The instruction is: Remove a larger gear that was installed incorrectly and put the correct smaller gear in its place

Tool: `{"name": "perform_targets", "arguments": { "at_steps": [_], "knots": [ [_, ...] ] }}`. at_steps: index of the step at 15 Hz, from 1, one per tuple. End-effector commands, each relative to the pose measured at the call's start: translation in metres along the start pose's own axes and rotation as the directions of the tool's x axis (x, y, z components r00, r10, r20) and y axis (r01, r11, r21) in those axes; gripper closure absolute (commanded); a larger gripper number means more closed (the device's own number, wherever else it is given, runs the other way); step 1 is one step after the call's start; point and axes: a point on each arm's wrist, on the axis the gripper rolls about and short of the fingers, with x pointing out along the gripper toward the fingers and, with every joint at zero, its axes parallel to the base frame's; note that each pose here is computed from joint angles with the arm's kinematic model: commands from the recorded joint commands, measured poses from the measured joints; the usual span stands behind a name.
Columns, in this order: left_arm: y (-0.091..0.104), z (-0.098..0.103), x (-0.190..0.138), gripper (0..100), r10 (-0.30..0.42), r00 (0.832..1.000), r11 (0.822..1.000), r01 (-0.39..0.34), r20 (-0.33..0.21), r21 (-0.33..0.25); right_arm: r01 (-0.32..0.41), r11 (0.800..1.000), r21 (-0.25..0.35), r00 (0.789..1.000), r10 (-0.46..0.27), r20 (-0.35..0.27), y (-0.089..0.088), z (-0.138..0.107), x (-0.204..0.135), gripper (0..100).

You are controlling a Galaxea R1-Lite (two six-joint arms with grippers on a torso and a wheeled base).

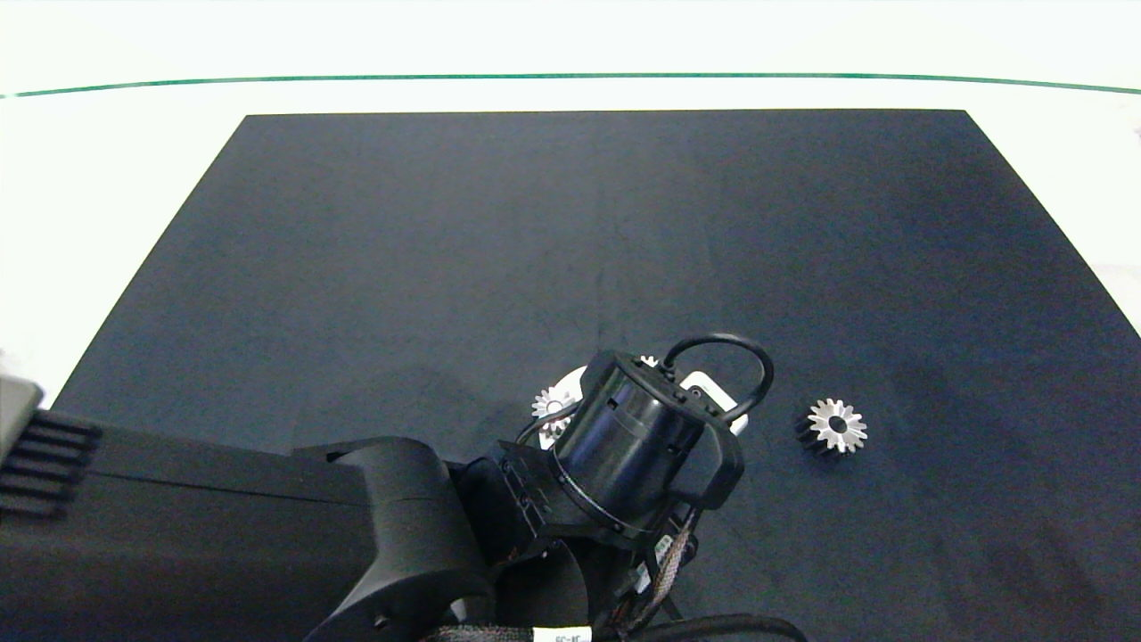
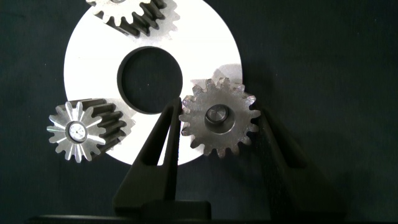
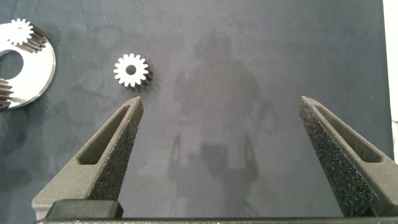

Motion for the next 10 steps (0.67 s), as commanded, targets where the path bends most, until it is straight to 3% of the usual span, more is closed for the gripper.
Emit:
{"name": "perform_targets", "arguments": {
  "at_steps": [1, 2, 3, 10],
  "knots": [
    [-0.001, -0.001, 0.001, 87, 0.002, 1.000, 1.000, -0.002, -0.007, 0.004, 0.002, 1.000, 0.000, 1.000, -0.002, -0.001, 0.000, 0.000, 0.000, 0],
    [-0.002, -0.003, 0.001, 87, 0.000, 1.000, 1.000, 0.000, -0.009, 0.005, 0.002, 1.000, 0.000, 1.000, -0.002, -0.001, 0.000, 0.000, 0.000, 0],
    [-0.002, -0.003, 0.001, 0, 0.001, 1.000, 1.000, -0.001, -0.011, 0.006, 0.000, 1.000, 0.000, 1.000, 0.000, -0.001, 0.000, 0.000, 0.000, 0],
    [0.008, -0.003, -0.014, 0, 0.005, 1.000, 1.000, -0.005, -0.002, -0.007, 0.002, 1.000, 0.000, 1.000, -0.002, -0.004, 0.000, -0.002, 0.000, 0]
  ]
}}
